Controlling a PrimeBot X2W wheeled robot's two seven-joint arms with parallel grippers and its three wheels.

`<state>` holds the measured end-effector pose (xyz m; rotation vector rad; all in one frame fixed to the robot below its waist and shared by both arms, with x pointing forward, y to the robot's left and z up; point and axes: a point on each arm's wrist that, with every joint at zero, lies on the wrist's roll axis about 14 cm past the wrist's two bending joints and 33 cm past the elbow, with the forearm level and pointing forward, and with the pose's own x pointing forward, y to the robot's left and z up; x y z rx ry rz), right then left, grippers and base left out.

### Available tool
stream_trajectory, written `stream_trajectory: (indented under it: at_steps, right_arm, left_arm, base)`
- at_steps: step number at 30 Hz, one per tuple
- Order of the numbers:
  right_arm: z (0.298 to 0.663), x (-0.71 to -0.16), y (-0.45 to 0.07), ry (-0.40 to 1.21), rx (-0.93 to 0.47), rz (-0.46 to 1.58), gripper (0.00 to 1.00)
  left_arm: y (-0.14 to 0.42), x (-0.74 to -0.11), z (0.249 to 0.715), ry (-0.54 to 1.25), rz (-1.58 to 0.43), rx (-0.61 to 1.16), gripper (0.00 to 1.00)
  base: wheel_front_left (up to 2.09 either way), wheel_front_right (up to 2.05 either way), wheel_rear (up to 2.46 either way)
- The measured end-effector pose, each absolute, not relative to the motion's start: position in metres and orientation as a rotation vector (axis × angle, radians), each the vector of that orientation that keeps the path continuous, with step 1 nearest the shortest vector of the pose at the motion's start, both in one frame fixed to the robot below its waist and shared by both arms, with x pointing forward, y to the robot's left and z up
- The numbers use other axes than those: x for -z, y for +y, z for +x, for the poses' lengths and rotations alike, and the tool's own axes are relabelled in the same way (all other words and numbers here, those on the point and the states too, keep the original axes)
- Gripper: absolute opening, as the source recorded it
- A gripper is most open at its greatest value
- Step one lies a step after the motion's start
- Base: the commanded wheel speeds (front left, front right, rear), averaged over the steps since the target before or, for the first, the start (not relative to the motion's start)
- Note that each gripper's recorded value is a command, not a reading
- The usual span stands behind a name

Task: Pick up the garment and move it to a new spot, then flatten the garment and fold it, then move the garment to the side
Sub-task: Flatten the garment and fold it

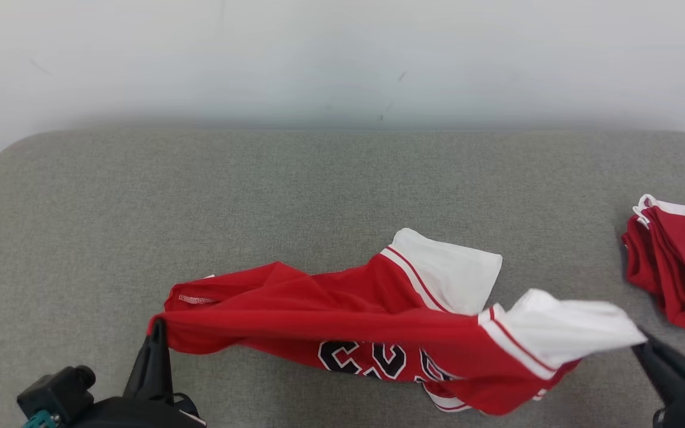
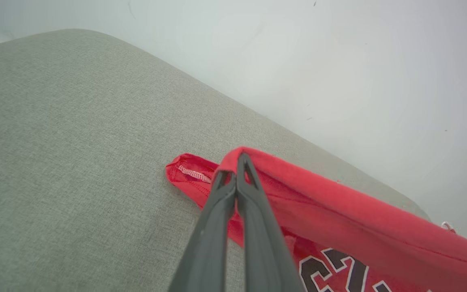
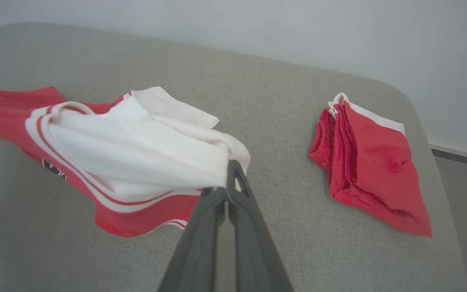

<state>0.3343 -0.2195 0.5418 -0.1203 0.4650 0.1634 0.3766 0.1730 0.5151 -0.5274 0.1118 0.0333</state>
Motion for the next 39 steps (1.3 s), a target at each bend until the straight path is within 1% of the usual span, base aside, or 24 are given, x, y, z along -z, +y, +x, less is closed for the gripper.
stream_trajectory:
  at_steps: [4,6,7,12,13,14,16,19,24,27,32,36,39]
  right_arm:
    - [0.319,-0.511,-0.205,0.646,-0.224,-0.109,0.00]
    - [0.326,-0.500,-0.196,0.691,-0.266,-0.112,0.00]
    - [0.335,-0.500,-0.192,0.685,-0.283,-0.123,0.00]
    - [0.405,-0.517,-0.175,0.538,-0.326,-0.204,0.01]
    - [0.418,-0.520,-0.169,0.505,-0.333,-0.212,0.45]
    - [0.430,-0.520,-0.165,0.487,-0.338,-0.228,1.00]
    - [0.444,-0.510,-0.153,0.497,-0.367,-0.263,1.00]
    - [0.457,-0.498,-0.134,0.504,-0.416,-0.261,1.00]
    - [0.465,-0.485,-0.123,0.538,-0.443,-0.244,1.00]
    - [0.461,-0.474,-0.140,0.606,-0.395,-0.235,1.00]
    - [0.451,-0.454,-0.184,0.690,-0.260,-0.223,1.00]
    - [0.443,-0.433,-0.185,0.746,-0.241,-0.184,1.00]
    - [0.432,-0.410,-0.184,0.828,-0.232,-0.158,1.00]
  left_arm:
    - [0.168,-0.509,0.375,0.133,-0.532,-0.029,0.00]
    - [0.166,-0.506,0.375,0.141,-0.537,-0.028,0.00]
    - [0.165,-0.505,0.375,0.144,-0.537,-0.025,0.00]
    - [0.161,-0.497,0.380,0.159,-0.541,-0.017,0.00]
    - [0.160,-0.495,0.381,0.161,-0.545,-0.012,0.00]
    - [0.158,-0.494,0.381,0.165,-0.546,-0.008,0.00]
    - [0.157,-0.489,0.382,0.176,-0.544,-0.006,0.00]
    - [0.158,-0.482,0.380,0.193,-0.549,-0.015,0.00]
    - [0.172,-0.476,0.374,0.196,-0.552,-0.062,0.00]
    - [0.176,-0.478,0.371,0.184,-0.551,-0.071,0.00]
    - [0.171,-0.478,0.370,0.190,-0.549,-0.055,0.00]
    - [0.163,-0.472,0.371,0.217,-0.545,-0.033,0.00]
    - [0.159,-0.467,0.373,0.232,-0.543,-0.024,0.00]
  base:
    - [0.00,0.00,0.00]
    - [0.00,0.00,0.00]
    - [0.00,0.00,0.00]
    - [0.00,0.00,0.00]
    - [0.00,0.00,0.00]
    - [0.00,0.00,0.00]
    - [0.00,0.00,0.00]
    - [0.00,0.00,0.00]
    - [0.00,0.00,0.00]
    - [0.00,0.00,0.00]
    - [0.00,0.00,0.00]
    - [0.00,0.00,0.00]
    - [0.00,0.00,0.00]
